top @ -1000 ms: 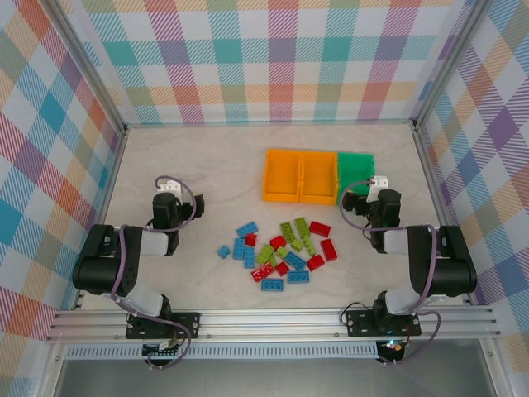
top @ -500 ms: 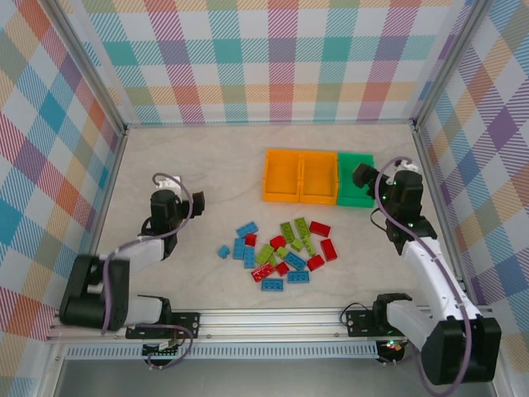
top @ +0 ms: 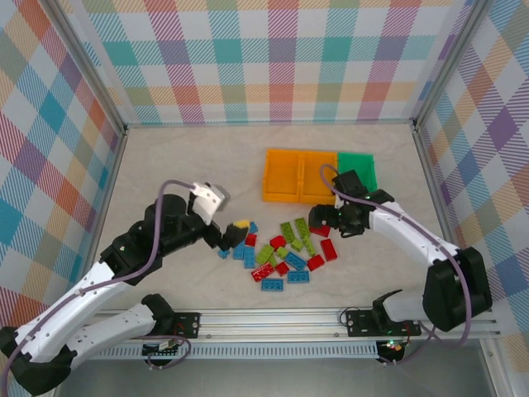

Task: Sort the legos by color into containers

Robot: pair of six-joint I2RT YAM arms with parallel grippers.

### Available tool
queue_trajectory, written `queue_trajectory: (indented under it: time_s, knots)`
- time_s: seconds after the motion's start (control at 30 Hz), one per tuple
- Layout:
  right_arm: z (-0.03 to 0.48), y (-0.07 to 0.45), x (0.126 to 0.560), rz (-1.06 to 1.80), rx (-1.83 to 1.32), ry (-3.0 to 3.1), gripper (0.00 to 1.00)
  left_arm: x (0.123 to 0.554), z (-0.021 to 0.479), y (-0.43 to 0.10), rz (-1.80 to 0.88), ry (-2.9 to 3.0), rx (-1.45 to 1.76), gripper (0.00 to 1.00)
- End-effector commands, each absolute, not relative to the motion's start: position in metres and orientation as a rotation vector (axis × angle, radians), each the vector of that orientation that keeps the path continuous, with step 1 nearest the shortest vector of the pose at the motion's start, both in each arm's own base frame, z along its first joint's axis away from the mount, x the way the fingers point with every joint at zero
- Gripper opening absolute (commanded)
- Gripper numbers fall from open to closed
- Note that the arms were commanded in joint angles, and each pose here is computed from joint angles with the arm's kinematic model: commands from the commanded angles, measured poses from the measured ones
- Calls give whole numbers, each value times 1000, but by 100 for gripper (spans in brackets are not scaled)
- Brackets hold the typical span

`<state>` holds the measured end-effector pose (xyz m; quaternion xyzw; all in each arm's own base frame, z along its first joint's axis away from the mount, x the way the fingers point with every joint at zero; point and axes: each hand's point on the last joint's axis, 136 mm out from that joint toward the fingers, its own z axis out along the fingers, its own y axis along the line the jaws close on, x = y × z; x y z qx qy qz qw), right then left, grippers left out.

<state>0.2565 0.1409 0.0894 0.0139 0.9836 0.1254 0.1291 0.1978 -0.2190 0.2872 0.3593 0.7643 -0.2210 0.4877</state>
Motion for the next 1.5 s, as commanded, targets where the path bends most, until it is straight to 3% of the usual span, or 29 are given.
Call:
queue_trajectory:
  time_s: [0.0, 0.23, 0.43, 0.53, 0.67, 0.83, 1.1, 1.17, 1.23, 1.33, 1.47]
  knots:
    - [60, 131, 227, 269, 26, 3005, 92, 157, 230, -222, -497, 1920, 1261, 100]
    - [29, 149, 217, 312, -31, 3099, 75, 145, 214, -237, -541, 1786, 1397, 100]
    - [6, 140, 215, 212, -14, 3131, 47, 149, 204, -223, -468, 1828, 1358, 100]
    - [20, 135, 223, 179, -4, 3072, 26, 153, 205, -217, -423, 1827, 1321, 100]
    - [77, 127, 253, 144, -4, 2847, 18, 154, 210, -215, -414, 1807, 1308, 100]
    - [162, 83, 336, 47, 117, 2481, 18, 160, 205, -209, -353, 1824, 1290, 100]
    - [154, 45, 436, 20, 275, 2452, 19, 167, 199, -201, -293, 1852, 1250, 100]
    - [147, 38, 448, 12, 314, 2463, 24, 172, 193, -196, -239, 1867, 1253, 100]
    - [141, 34, 455, 26, 336, 2476, 37, 176, 186, -191, -188, 1887, 1255, 100]
    - [148, 35, 456, 52, 340, 2468, 45, 178, 179, -191, -168, 1898, 1260, 100]
    - [171, 39, 448, 108, 343, 2427, 48, 183, 181, -192, -163, 1911, 1224, 100]
